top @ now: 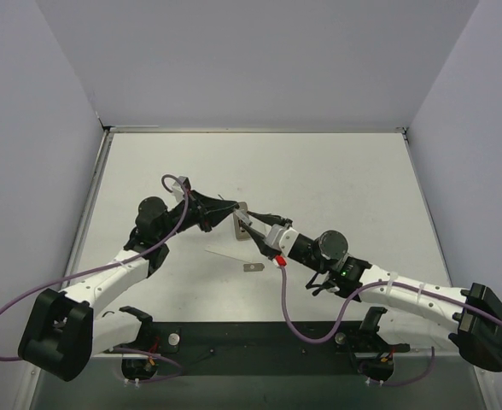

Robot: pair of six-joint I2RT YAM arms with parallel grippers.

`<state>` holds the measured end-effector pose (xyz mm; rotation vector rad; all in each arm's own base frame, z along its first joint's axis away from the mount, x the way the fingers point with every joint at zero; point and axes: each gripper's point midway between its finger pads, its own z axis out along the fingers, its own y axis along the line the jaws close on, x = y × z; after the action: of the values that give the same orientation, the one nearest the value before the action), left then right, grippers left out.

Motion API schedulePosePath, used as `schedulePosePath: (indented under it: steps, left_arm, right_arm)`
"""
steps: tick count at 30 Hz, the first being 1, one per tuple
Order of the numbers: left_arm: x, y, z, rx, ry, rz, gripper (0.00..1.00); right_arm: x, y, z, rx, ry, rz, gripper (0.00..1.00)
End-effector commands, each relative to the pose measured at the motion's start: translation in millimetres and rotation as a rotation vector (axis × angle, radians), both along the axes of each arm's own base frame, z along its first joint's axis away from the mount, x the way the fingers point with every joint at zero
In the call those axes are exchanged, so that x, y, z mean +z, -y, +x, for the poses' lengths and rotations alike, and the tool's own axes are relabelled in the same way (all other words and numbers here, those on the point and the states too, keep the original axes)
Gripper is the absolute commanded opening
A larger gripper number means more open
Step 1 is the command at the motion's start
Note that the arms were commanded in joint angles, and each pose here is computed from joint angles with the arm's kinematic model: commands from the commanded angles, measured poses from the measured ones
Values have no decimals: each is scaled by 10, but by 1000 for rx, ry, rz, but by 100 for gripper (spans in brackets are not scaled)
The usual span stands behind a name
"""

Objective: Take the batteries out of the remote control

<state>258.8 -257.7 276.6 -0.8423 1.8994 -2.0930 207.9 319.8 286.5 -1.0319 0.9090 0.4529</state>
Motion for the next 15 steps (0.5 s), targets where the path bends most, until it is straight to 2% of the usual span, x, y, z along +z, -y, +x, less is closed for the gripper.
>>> schedulePosePath:
  steps: [1,7,11,12,15]
  left_arm:
    - [196,-6,-64,-20,67,-52,0]
    - [262,-35,-105,-25,70,-112,0]
    - [271,-29,-142,-38,72,-117,0]
    - [279,-29,-151,-41,76,-120,0]
    - [253,-37,-179,-56,100,-106,41]
  right_arm:
    - [440,-32,-36,12,78,107,27]
    - [479,-47,-12,2,75,113,15]
    - [512,-63,1,-3,72,122,0]
    - [520,-58,11,-8,67,128,0]
    - [575,2,54,-44,62,140,0]
